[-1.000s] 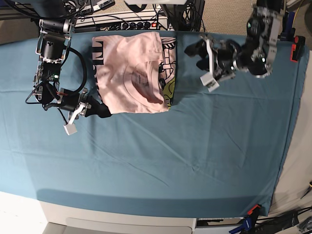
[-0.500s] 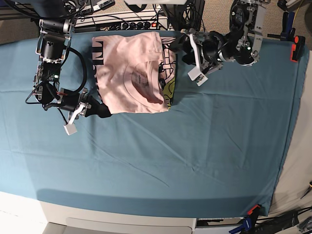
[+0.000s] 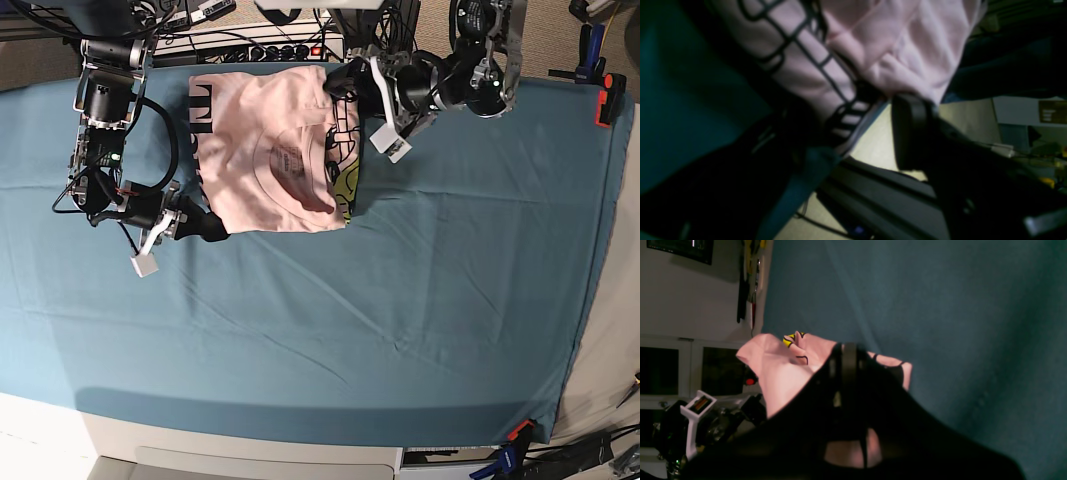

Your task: Fold the T-shirt properly

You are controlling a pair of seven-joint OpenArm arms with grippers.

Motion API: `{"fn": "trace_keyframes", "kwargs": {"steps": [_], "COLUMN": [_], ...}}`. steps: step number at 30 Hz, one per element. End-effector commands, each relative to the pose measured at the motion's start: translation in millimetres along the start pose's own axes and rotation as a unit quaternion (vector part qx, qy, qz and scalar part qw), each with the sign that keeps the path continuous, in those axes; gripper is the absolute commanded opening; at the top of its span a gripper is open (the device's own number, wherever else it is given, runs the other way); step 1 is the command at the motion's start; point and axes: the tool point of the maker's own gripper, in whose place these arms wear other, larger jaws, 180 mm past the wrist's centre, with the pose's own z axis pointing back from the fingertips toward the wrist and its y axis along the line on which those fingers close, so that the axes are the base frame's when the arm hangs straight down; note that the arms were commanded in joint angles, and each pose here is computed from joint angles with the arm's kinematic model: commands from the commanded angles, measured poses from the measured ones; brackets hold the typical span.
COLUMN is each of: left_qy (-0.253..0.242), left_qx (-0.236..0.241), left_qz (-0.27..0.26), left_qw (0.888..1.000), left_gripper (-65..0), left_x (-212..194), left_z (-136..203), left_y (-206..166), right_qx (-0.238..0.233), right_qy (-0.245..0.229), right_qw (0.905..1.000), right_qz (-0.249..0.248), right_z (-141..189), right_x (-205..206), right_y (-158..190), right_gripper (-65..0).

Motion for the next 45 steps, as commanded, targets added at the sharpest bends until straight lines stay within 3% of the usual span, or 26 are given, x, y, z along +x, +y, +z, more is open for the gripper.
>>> {"fn": "trace_keyframes", "kwargs": {"steps": [1,13,24,34,38,43,45], "left_qy": [-0.022,-0.045,-0.012,-0.012,-0.006,0.000,0.003], "left_qx": [-0.011,-0.043,-0.099,-0.076,-0.057,-0.046,-0.039], "left_qz": [-0.002,0.006,-0.036,-0.061,-0.056,-0.061,-0.065], "left_qw": [1.000,0.998,0.994,0.995,0.997,0.997,0.997], "left_gripper": [-28.1,-28.1,-28.1,-28.3,-38.7,-65.0,-65.0], "left_x": [10.6,22.3,14.2,22.9,21.1,19.3,18.2], "left_z": [0.7,-9.1,-34.9,-37.3,-38.2,-38.7,-38.8], "left_y": [-6.6,-26.5,-74.6,-66.4,-59.4,-55.5,-52.6], "right_qx": [0.005,0.005,0.005,0.005,0.005,0.014,0.019], "right_qy": [-0.009,-0.009,-0.009,-0.009,-0.009,-0.017,-0.021], "right_qw": [0.9999,0.9999,0.9999,0.9999,0.9999,0.9997,0.9995], "right_qz": [0.012,0.012,0.013,0.013,0.013,0.011,0.010], "right_z": [3.8,3.8,3.7,3.8,3.8,4.0,4.1], "right_x": [11.8,11.8,11.7,11.8,11.8,14.5,16.0], "right_y": [5.0,5.0,5.1,5.0,5.0,8.5,10.4], "right_gripper": [-65.0,-65.0,-65.0,-65.0,-65.0,-65.0,-65.0]}}
